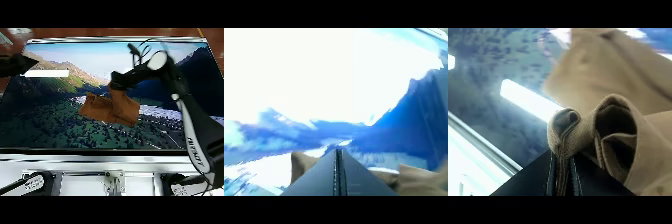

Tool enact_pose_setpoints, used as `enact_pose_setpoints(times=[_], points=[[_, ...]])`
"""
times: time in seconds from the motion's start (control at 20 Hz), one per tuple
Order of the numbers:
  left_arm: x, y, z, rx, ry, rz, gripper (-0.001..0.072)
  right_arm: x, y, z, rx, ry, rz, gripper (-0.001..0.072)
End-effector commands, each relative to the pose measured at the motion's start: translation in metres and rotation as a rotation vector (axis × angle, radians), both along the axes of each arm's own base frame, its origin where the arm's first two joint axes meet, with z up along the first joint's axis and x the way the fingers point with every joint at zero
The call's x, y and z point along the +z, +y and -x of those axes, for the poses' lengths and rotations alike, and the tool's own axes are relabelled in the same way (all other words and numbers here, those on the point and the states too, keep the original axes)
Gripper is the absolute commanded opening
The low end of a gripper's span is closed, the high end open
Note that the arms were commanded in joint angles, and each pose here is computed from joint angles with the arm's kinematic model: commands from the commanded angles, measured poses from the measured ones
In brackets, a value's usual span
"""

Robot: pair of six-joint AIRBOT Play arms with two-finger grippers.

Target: Fold the shirts.

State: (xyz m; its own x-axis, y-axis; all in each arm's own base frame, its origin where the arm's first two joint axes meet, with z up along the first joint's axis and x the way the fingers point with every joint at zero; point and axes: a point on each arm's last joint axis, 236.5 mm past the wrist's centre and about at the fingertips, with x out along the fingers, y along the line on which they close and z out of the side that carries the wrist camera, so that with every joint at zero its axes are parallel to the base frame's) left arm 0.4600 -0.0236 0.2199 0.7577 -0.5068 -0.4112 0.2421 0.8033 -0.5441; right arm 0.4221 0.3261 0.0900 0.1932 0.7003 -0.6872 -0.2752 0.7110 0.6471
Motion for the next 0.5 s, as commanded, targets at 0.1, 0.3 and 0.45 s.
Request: enact_pose_setpoints(times=[0.1, 0.3, 0.45], points=[[0.026, 0.012, 0.07, -0.058, 0.033, -0.061, 0.0041, -0.064, 0.109, -0.004, -0.094, 0.12, -0.192, 0.0084], [0.035, -0.001, 0.081, -0.093, 0.017, -0.075, 0.0041, -0.084, 0.133, 0.001, -0.135, 0.229, -0.269, 0.0531], [0.034, -0.008, 0.081, -0.111, 0.018, -0.075, 0.0041, -0.071, 0.116, -0.011, -0.145, 0.198, -0.264, 0.0531]])
